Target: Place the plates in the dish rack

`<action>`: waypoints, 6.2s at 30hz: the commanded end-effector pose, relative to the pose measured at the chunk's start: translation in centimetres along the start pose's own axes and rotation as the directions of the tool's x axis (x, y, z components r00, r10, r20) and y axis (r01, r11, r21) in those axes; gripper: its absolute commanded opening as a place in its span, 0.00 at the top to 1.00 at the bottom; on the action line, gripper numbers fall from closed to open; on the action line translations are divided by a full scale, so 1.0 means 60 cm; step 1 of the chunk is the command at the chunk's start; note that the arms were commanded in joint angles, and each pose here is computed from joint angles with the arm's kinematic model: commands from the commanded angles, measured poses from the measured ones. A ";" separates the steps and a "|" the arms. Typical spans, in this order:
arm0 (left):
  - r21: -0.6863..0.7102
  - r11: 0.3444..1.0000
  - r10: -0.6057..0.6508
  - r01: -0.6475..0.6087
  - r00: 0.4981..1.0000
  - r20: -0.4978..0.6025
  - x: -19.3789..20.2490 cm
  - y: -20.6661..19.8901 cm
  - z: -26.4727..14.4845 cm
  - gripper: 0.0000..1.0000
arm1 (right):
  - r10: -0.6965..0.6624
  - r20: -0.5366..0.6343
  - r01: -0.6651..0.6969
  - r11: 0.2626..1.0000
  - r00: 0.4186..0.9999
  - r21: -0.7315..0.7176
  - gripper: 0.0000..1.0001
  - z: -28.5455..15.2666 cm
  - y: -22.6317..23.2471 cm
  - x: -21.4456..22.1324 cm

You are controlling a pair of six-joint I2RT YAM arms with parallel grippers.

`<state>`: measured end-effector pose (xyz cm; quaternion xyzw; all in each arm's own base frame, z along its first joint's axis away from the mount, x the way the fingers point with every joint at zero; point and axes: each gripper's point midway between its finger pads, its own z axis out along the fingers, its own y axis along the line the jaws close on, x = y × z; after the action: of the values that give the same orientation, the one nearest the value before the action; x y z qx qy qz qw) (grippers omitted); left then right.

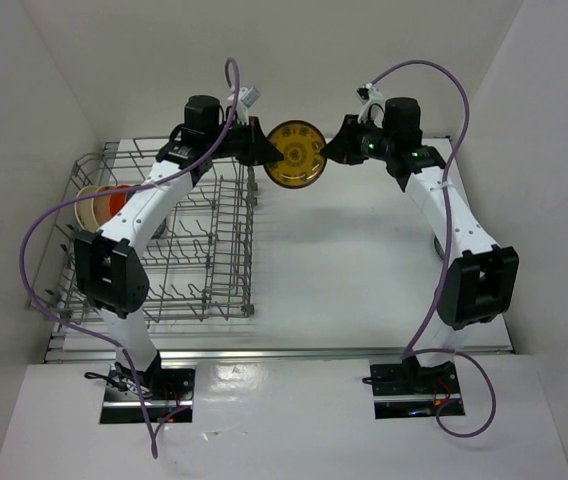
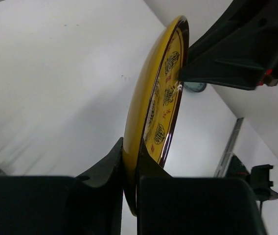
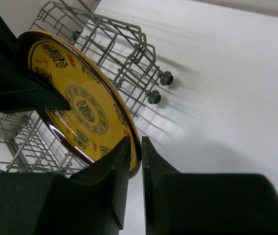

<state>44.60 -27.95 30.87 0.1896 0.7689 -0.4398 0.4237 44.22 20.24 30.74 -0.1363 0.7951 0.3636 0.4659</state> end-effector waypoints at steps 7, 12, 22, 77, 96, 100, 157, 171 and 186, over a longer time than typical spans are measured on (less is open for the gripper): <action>-0.178 0.978 0.144 -0.108 0.969 0.199 -0.114 -0.008 -0.134 1.00 | -0.085 0.113 0.037 0.926 0.990 0.376 0.16 -0.097 -0.060 -0.050; -0.336 0.936 0.216 -0.105 0.925 0.312 -0.150 -0.008 -0.249 1.00 | -0.048 0.162 -0.060 0.798 0.986 0.599 0.18 -0.194 -0.175 -0.045; -0.835 0.545 0.230 0.074 0.945 0.233 -0.083 0.159 -0.461 1.00 | 0.313 0.026 -0.101 0.225 0.950 0.969 1.00 -0.276 -0.439 0.221; -0.953 0.298 -0.016 0.048 0.999 0.045 0.096 0.332 -0.542 1.00 | 0.546 -0.134 0.045 0.174 0.827 0.984 1.00 -0.191 -0.501 0.431; -0.898 0.438 -0.190 0.035 0.980 -0.054 0.192 0.388 -0.467 1.00 | 0.421 -0.287 0.039 0.507 0.860 0.861 1.00 0.036 -0.377 0.399; -0.890 0.455 -0.232 0.042 0.970 -0.073 0.215 0.404 -0.453 1.00 | 0.372 -0.331 0.069 0.568 0.867 0.820 1.00 0.085 -0.337 0.394; -0.447 0.892 0.186 -0.064 0.954 0.235 -0.021 0.013 -0.415 0.00 | 0.402 -0.129 -0.342 0.879 0.907 0.333 0.09 -0.027 -0.414 0.286; -0.414 0.910 0.091 0.030 0.959 0.270 -0.006 0.032 -0.390 0.00 | 0.462 -0.242 -0.355 0.854 0.853 0.379 0.28 0.066 -0.432 0.386; -0.387 0.921 0.056 0.042 0.969 0.239 -0.002 0.040 -0.342 0.00 | 0.358 -0.124 -0.276 0.861 0.926 0.427 1.00 0.038 -0.400 0.216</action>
<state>35.54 -8.01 33.60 0.0323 0.7947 -0.2791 0.5380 51.92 8.26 2.96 0.0654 0.9065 0.2923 0.2977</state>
